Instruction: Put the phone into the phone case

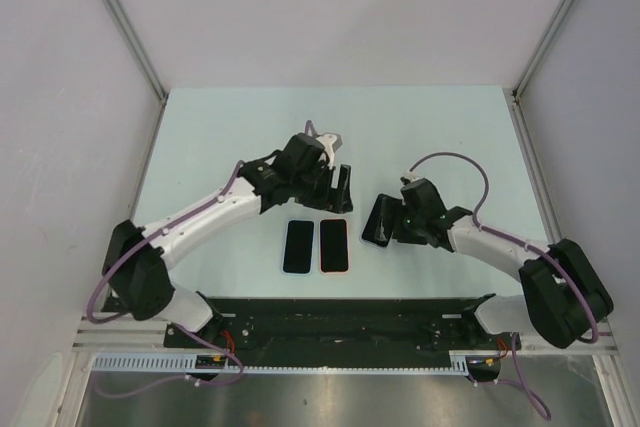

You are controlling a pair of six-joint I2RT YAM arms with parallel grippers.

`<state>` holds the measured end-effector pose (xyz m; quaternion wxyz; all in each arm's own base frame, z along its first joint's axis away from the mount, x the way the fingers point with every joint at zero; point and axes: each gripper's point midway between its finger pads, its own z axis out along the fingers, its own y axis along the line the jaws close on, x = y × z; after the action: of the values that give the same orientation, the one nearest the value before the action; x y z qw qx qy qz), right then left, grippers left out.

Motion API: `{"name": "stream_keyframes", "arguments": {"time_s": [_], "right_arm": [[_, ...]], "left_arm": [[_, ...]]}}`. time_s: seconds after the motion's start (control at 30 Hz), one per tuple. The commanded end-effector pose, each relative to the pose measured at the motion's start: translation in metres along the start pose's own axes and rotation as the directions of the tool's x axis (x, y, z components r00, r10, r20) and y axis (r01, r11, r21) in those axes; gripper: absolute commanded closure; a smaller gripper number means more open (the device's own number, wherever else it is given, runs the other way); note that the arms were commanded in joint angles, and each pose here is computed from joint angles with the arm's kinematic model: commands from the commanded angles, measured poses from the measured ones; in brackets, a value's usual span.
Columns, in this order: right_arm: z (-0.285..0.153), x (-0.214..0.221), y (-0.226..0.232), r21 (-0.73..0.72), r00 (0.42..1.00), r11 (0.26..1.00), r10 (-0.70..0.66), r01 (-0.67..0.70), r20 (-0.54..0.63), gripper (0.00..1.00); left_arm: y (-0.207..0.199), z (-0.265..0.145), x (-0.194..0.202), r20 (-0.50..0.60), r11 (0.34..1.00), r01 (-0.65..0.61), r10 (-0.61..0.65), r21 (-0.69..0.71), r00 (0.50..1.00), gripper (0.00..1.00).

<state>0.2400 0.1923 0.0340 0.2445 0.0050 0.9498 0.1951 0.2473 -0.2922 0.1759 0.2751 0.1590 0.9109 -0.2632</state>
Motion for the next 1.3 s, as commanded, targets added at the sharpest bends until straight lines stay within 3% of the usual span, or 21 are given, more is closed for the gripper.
{"name": "stream_keyframes", "arguments": {"time_s": [0.0,0.2,0.37,0.73,1.03,1.27], "right_arm": [[-0.026,-0.014,-0.004,-0.012,0.996,0.998,0.065,-0.064,0.060,0.22],[-0.039,-0.041,-0.023,-0.055,0.973,0.982,0.189,-0.183,0.135,0.21],[-0.039,-0.052,-0.027,-0.130,0.952,0.957,0.276,-0.260,0.128,0.22],[-0.034,-0.053,-0.031,-0.191,0.933,0.930,0.339,-0.313,0.123,0.23],[-0.022,-0.040,-0.030,-0.211,0.926,0.916,0.365,-0.340,0.096,0.23],[-0.012,-0.045,-0.032,-0.176,0.929,0.933,0.339,-0.313,0.149,0.22]], "left_arm": [[-0.024,0.014,-0.036,0.049,0.997,-0.022,0.018,0.078,0.999,0.20],[-0.030,0.061,-0.042,0.000,0.995,-0.017,0.017,0.103,1.000,0.46],[-0.021,0.108,-0.027,-0.077,0.995,0.011,-0.003,0.098,0.997,0.70],[-0.008,0.170,0.004,-0.175,0.993,0.029,-0.008,0.119,0.985,0.71],[0.001,0.185,0.027,-0.227,0.993,0.060,-0.035,0.103,0.973,0.82],[-0.005,0.187,0.058,-0.286,0.982,0.142,-0.101,0.124,0.953,0.88]]}}
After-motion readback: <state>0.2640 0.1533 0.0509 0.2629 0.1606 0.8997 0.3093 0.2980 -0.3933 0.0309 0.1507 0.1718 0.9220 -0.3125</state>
